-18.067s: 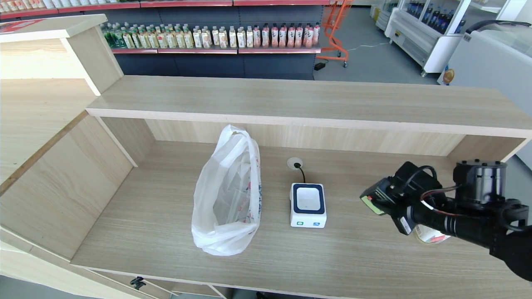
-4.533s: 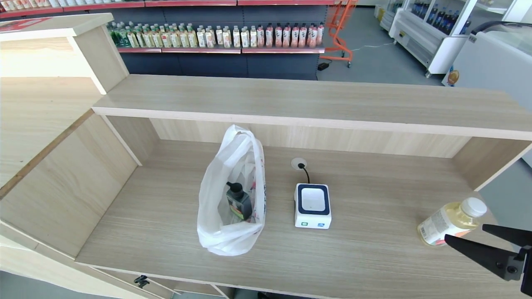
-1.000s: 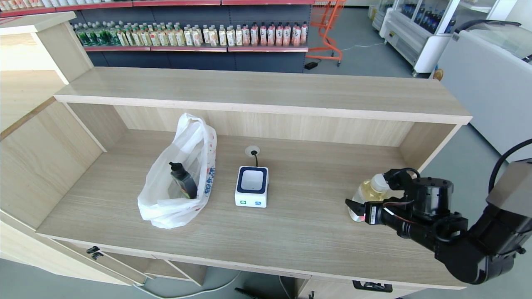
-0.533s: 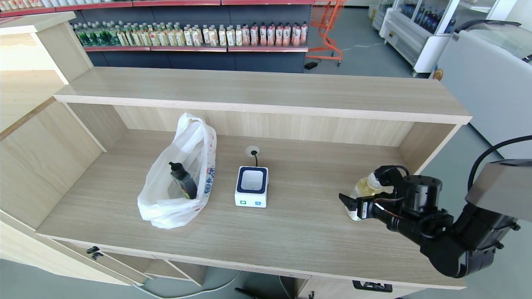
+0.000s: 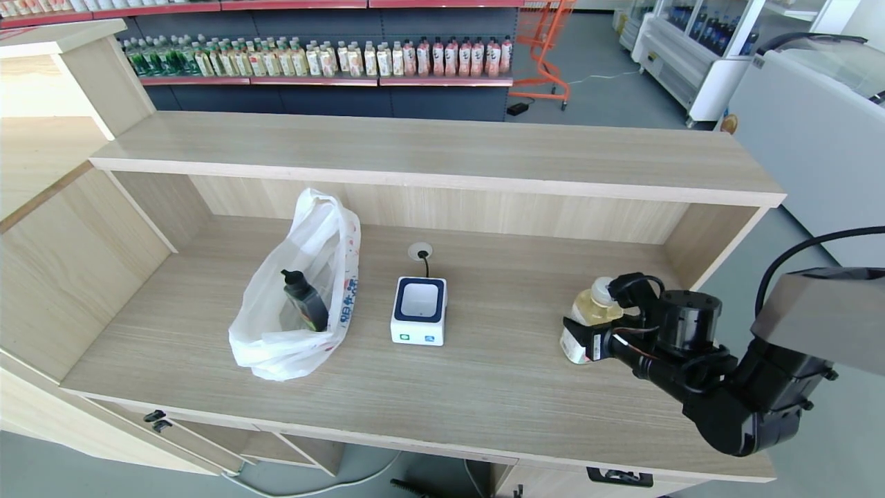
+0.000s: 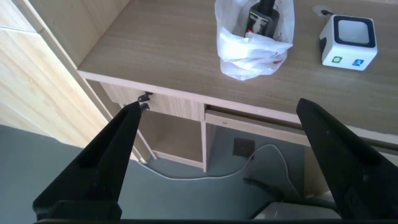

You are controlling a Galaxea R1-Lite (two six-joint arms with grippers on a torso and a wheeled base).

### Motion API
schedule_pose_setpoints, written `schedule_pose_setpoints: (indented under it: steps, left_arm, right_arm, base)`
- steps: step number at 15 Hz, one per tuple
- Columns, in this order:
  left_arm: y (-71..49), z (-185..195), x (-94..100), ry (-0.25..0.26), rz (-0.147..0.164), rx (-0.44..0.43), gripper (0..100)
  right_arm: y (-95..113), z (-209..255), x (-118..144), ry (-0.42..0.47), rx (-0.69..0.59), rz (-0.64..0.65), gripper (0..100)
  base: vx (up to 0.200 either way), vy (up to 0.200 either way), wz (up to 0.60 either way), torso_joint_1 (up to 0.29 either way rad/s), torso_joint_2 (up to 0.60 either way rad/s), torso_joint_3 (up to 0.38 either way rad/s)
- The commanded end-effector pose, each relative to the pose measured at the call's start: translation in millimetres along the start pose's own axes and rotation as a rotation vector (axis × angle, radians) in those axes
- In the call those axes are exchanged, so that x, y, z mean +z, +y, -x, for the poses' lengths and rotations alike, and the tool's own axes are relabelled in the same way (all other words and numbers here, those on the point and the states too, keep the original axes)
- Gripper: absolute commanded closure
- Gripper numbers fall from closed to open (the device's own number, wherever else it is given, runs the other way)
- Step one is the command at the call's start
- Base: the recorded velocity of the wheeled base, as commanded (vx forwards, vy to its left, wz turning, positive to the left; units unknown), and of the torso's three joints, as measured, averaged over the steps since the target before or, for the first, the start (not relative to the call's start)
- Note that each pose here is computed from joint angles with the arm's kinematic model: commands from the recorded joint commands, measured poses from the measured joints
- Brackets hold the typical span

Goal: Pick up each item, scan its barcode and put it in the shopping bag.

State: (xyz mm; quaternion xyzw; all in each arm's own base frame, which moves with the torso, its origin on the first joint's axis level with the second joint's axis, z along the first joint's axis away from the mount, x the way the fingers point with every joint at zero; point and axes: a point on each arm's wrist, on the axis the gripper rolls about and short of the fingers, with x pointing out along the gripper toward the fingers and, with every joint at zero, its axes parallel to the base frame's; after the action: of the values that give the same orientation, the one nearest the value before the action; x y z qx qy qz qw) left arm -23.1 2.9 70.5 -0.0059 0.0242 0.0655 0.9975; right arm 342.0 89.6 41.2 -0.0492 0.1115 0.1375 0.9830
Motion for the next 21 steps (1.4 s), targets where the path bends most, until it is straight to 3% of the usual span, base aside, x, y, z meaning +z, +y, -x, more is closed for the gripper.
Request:
schedule_pose_setpoints:
  steps: [1,4,7,9,10,11,13,15,18,21]
  left_arm:
    - [0.0,0,0.0,0.000,0.000,0.000,0]
    - [0.0,0,0.0,0.000,0.000,0.001,0]
    - [0.0,0,0.0,0.000,0.000,0.000,0]
    - [0.0,0,0.0,0.000,0.000,0.000,0]
    - [0.0,0,0.0,0.000,0.000,0.000,0]
    - [0.0,0,0.0,0.000,0.000,0.000,0]
    - [0.0,0,0.0,0.000,0.000,0.000,0]
    - [0.0,0,0.0,0.000,0.000,0.000,0]
    - [0.0,0,0.0,0.000,0.000,0.000,0]
    - [0.0,0,0.0,0.000,0.000,0.001,0]
  right_arm:
    - [-2,3,-3,-0.004,-0.009,0.038,100]
    - [-2,7,-5,-0.006,-0.025,0.045,100]
    - [-5,23,-20,0.089,-0.216,0.050,100]
    - [0,28,-7,0.037,-0.173,-0.024,100]
    - [-1,30,12,-0.013,-0.083,-0.081,100]
    - [-2,33,22,-0.015,-0.037,-0.096,100]
    - [-15,44,73,-0.014,0.032,-0.205,100]
    - [-10,59,114,-0.011,0.117,-0.358,100]
    - [10,99,122,0.009,0.540,-0.359,100]
    - [16,114,118,0.015,0.768,-0.274,100]
  base:
    - [0.000,0.000,0.00,0.000,0.00,0.000]
    - [0.000,0.000,0.00,0.000,0.00,0.000]
    - [0.000,0.000,0.00,0.000,0.00,0.000]
    - [0.000,0.000,0.00,0.000,0.00,0.000]
    - [0.000,0.000,0.00,0.000,0.00,0.000]
    - [0.000,0.000,0.00,0.000,0.00,0.000]
    - [0.000,0.000,0.00,0.000,0.00,0.000]
    - [0.000,0.000,0.00,0.000,0.00,0.000]
    - [0.000,0.000,0.00,0.000,0.00,0.000]
    - [0.000,0.000,0.00,0.000,0.00,0.000]
